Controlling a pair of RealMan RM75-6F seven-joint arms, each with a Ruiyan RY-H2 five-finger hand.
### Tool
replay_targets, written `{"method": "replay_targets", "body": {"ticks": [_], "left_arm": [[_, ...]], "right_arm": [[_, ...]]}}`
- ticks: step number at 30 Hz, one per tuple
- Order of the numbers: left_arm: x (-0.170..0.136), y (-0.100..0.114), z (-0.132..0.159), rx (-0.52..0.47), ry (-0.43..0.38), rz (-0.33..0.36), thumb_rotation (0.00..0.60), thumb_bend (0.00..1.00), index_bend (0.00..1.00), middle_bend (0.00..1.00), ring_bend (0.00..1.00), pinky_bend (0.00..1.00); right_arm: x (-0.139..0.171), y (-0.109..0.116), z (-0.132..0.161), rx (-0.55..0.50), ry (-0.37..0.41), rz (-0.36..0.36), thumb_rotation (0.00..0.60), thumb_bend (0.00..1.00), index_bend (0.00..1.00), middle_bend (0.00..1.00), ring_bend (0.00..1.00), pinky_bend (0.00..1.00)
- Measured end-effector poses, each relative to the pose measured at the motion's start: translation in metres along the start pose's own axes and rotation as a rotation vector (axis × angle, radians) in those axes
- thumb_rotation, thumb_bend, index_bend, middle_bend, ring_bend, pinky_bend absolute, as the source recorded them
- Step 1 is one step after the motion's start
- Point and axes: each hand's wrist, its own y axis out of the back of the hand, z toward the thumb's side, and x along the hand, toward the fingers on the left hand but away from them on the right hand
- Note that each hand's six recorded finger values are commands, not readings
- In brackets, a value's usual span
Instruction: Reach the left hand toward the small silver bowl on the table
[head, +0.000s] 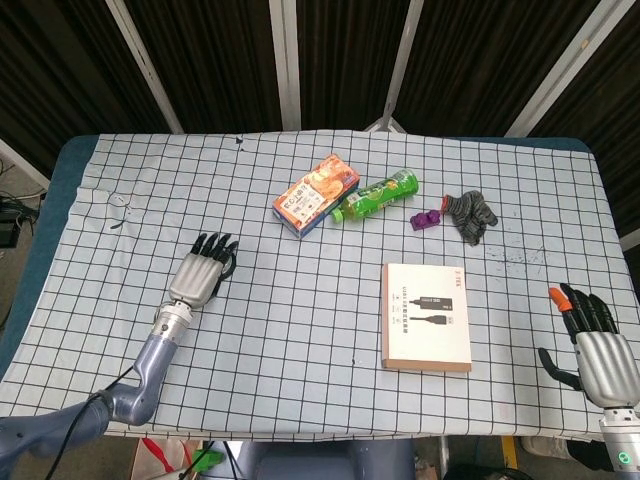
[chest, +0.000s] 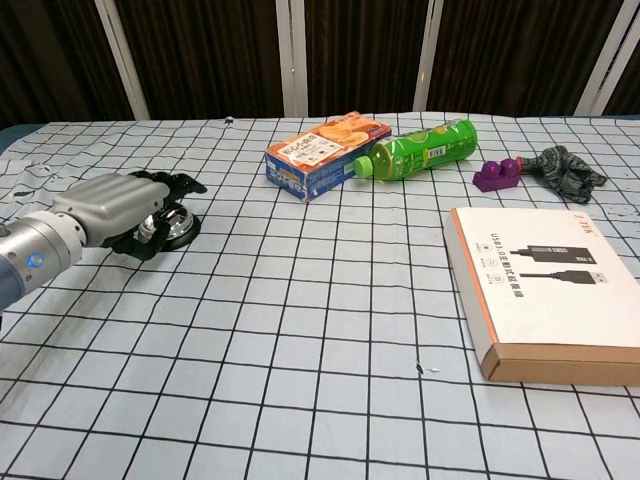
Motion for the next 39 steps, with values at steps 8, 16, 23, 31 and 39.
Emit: {"method": "replay_targets", "body": {"ticks": [8, 16, 23, 31, 39], "left_arm": [[-0.039, 0.071, 0.010, -0.071, -0.057, 0.156, 0.600, 0.92, 0.00, 0.00, 0.00, 0.00], [-0.158, 0.129, -0.036, -0.031, 0.058, 0.205, 0.600, 0.91, 0.00, 0.00, 0.00, 0.00], [-0.241, 0.132, -0.084, 0.003, 0.205, 0.171, 0.600, 0.91, 0.00, 0.00, 0.00, 0.00], [-0.278, 0.116, -0.118, -0.088, 0.252, 0.202, 0.600, 0.91, 0.00, 0.00, 0.00, 0.00], [-0.296, 0.102, -0.142, -0.136, 0.302, 0.245, 0.600, 0.91, 0.00, 0.00, 0.00, 0.00]], "right_arm": [[0.001, -0.001, 0.003, 0.004, 0.005, 0.001, 0.600, 0.39, 0.08, 0.00, 0.00, 0.00], [0.005, 0.003, 0.007, -0.001, 0.019, -0.016, 0.600, 0.39, 0.08, 0.00, 0.00, 0.00], [0.008, 0.004, 0.008, -0.004, 0.024, -0.019, 0.600, 0.39, 0.08, 0.00, 0.00, 0.00], [0.008, 0.005, 0.007, -0.005, 0.019, -0.026, 0.600, 0.39, 0.08, 0.00, 0.00, 0.00], [0.007, 0.005, 0.008, -0.003, 0.026, -0.027, 0.600, 0.39, 0.08, 0.00, 0.00, 0.00]]}}
